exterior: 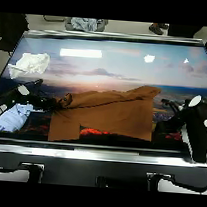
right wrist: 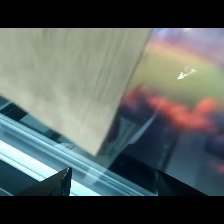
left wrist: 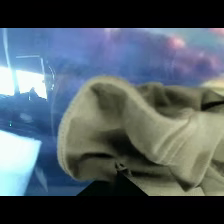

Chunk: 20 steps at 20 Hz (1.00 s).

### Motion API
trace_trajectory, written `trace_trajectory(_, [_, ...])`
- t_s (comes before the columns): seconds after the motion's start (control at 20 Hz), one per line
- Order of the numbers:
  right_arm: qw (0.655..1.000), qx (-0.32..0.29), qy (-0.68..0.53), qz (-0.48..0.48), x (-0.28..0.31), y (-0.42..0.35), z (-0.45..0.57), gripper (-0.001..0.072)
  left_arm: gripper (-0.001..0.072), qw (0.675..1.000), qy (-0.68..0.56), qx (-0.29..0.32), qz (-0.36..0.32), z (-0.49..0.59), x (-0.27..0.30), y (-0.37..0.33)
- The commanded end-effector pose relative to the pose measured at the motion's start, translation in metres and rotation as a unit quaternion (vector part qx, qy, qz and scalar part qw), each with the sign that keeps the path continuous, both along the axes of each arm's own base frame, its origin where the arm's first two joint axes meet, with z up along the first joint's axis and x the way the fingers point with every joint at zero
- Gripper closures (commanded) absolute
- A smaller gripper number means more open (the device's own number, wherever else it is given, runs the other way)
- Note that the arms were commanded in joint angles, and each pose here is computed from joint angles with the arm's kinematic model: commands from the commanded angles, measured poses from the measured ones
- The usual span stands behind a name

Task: Fold the shirts.

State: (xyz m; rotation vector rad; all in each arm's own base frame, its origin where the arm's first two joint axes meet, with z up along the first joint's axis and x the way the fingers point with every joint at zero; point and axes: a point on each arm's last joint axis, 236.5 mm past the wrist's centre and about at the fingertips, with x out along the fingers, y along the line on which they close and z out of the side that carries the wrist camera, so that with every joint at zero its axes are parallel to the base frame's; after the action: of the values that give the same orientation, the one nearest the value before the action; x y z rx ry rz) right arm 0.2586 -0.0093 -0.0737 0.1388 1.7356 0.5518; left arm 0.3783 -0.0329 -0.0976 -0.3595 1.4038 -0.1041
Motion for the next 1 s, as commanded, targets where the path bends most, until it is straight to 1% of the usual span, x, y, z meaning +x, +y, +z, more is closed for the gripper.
trace_trajectory(0.0, [0.999, 0.047, 0.002, -0.023, -0.021, 0.029, -0.01, 0.0078, 0.0671, 1.0, 0.001, -0.005, 0.0, 0.003, -0.001, -0.003])
trace_trajectory(0.15, [0.996, 0.065, -0.009, -0.057, -0.019, 0.043, -0.023, 0.0081, 0.0671, 1.0, -0.005, -0.005, -0.003, 0.012, -0.002, -0.004])
trace_trajectory(0.25, [0.992, 0.068, -0.022, -0.103, -0.01, 0.049, -0.033, 0.0084, 0.0671, 1.0, -0.014, -0.005, -0.003, 0.019, -0.001, -0.004])
trace_trajectory(0.3, [0.99, 0.065, -0.025, -0.123, -0.007, 0.05, -0.037, 0.0091, 0.067, 1.0, -0.018, -0.004, -0.003, 0.022, 0.0, -0.004])
trace_trajectory(0.35, [0.988, 0.057, -0.028, -0.14, -0.004, 0.049, -0.042, 0.0128, 0.067, 1.0, -0.019, -0.005, -0.003, 0.024, -0.001, -0.005])
trace_trajectory(0.4, [0.987, 0.05, -0.034, -0.15, -0.001, 0.046, -0.045, 0.0244, 0.067, 1.0, -0.018, -0.005, -0.005, 0.026, -0.002, -0.005])
trace_trajectory(0.45, [0.985, 0.045, -0.039, -0.16, 0.004, 0.044, -0.047, 0.0415, 0.067, 1.0, -0.016, -0.006, -0.007, 0.027, -0.004, -0.005])
trace_trajectory(0.5, [0.984, 0.043, -0.048, -0.165, 0.01, 0.042, -0.046, 0.0664, 0.0671, 1.0, -0.015, -0.006, -0.014, 0.029, -0.006, -0.006])
trace_trajectory(0.55, [0.984, 0.043, -0.061, -0.161, 0.017, 0.04, -0.041, 0.0665, 0.0671, 1.0, -0.017, -0.005, -0.024, 0.033, -0.007, -0.007])
trace_trajectory(0.65, [0.987, 0.052, -0.103, -0.108, 0.036, 0.037, -0.014, 0.0666, 0.0672, 0.998, -0.053, -0.001, -0.035, 0.065, 0.003, -0.006])
trace_trajectory(0.75, [0.979, 0.041, -0.188, -0.062, 0.069, 0.026, 0.043, 0.0667, 0.0674, 0.99, -0.139, 0.01, -0.035, 0.13, 0.026, -0.004])
trace_trajectory(0.8, [0.968, 0.027, -0.245, -0.047, 0.089, 0.02, 0.083, 0.0667, 0.0674, 0.979, -0.2, 0.018, -0.036, 0.18, 0.036, -0.004])
trace_trajectory(0.85, [0.948, 0.003, -0.318, -0.035, 0.11, 0.011, 0.137, 0.0667, 0.0674, 0.963, -0.267, 0.022, -0.027, 0.24, 0.041, -0.004])
trace_trajectory(0.9, [0.917, -0.026, -0.398, -0.023, 0.125, 0.003, 0.198, 0.0667, 0.0674, 0.942, -0.334, 0.022, -0.013, 0.304, 0.038, -0.005])
trace_trajectory(0.95, [0.873, -0.066, -0.482, -0.014, 0.133, -0.006, 0.267, 0.0665, 0.0674, 0.911, -0.411, 0.025, -0.004, 0.378, 0.025, -0.006])
